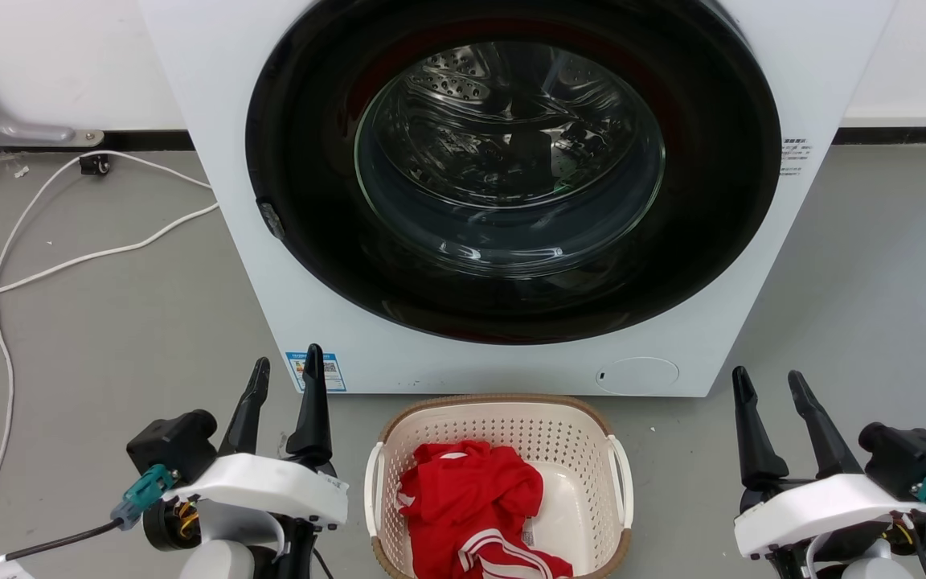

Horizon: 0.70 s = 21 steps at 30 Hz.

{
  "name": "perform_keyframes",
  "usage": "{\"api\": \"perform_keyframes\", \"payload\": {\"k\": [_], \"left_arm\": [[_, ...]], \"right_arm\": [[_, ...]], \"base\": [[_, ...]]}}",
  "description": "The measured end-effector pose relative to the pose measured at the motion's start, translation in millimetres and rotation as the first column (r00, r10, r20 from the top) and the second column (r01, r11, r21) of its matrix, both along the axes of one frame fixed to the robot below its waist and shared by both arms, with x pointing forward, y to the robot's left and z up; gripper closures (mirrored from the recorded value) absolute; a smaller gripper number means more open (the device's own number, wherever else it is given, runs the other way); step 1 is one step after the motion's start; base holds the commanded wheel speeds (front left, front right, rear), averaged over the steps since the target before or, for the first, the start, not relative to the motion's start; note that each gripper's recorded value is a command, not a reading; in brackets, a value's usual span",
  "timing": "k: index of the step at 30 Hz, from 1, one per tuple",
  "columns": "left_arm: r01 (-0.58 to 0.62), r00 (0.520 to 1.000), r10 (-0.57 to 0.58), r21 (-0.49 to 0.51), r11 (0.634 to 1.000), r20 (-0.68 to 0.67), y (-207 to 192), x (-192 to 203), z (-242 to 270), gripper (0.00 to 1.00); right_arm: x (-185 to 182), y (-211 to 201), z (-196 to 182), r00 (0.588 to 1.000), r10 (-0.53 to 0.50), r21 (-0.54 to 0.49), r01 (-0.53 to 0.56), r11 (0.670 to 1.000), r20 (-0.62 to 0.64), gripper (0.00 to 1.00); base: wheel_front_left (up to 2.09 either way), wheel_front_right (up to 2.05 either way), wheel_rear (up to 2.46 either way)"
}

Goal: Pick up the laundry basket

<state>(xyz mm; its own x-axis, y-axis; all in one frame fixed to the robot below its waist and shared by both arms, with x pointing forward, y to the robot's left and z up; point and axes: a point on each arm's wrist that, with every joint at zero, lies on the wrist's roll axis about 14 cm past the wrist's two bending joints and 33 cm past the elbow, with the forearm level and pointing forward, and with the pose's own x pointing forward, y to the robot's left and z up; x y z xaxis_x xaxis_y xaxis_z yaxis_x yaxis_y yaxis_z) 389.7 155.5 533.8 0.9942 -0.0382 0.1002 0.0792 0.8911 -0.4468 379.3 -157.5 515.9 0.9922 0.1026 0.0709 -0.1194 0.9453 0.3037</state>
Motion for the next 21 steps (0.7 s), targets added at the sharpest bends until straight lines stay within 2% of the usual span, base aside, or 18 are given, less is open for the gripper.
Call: {"api": "perform_keyframes", "payload": {"k": [21], "left_arm": [[-0.009,0.999,0.001,0.196,0.981,0.039,-5.4,-0.7,1.2,0.0]], "right_arm": [[-2.1,7.2,-7.6,0.999,0.03,-0.2,-0.026,0.979,0.012,0.0]], "base": [[0.0,0.0,0.0]]}}
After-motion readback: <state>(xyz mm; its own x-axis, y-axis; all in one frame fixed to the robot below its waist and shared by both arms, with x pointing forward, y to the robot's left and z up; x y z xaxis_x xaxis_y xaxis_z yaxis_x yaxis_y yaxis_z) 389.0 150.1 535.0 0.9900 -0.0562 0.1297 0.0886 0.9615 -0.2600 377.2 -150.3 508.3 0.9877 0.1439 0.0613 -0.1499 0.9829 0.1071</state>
